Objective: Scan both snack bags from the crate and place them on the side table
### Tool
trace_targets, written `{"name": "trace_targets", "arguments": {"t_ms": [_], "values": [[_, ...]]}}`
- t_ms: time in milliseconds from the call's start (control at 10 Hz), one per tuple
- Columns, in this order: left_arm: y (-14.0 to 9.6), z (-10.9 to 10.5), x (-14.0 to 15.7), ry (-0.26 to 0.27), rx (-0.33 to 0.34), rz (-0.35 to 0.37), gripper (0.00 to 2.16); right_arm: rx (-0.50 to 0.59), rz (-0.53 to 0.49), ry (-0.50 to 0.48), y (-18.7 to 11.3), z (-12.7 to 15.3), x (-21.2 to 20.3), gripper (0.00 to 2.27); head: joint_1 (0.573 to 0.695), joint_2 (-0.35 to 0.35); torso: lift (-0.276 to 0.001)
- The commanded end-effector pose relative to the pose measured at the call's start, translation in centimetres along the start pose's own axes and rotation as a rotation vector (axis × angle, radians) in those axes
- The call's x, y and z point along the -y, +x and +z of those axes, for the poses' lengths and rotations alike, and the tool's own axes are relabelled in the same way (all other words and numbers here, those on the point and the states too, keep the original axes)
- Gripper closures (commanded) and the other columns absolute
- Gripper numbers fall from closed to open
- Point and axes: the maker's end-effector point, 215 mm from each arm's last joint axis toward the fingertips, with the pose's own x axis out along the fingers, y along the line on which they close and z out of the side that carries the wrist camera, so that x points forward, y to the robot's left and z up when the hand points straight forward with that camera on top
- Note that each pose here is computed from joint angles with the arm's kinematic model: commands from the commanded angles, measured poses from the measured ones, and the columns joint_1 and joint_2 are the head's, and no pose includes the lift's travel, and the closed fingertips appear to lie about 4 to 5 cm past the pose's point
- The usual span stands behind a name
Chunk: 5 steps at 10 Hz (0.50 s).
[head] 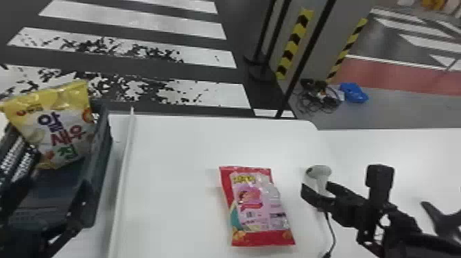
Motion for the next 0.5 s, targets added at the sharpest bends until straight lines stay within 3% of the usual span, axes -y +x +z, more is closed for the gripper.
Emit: {"name": "trace_targets", "arguments": {"t_ms": [0, 100, 300, 400], "values": [[-0.1, 0.4, 0.1, 0.005, 0.006, 0.002, 0.08, 0.001, -0.007, 0.011, 1.0, -0.1, 0.7, 0.09, 0.695, -0.296, -0.095], [-0.2, 0.6, 0.0, 0.011, 0.0, 0.014, 0.08, -0.005, -0.007, 0.017, 1.5, -0.2, 1.1, 0.09, 0.695, -0.301, -0.095], [-0.4, -1.4, -0.6, 0.003, -0.088, 0.06, 0.08, -0.031, -0.011, 0.019, 2.7, -0.6, 2.2, 0.09, 0.695, -0.302, -0.095], [-0.4, -1.5, -0.6, 0.002, -0.091, 0.06, 0.08, -0.05, -0.017, 0.015, 3.6, -1.0, 3.0, 0.09, 0.695, -0.304, -0.095]]}}
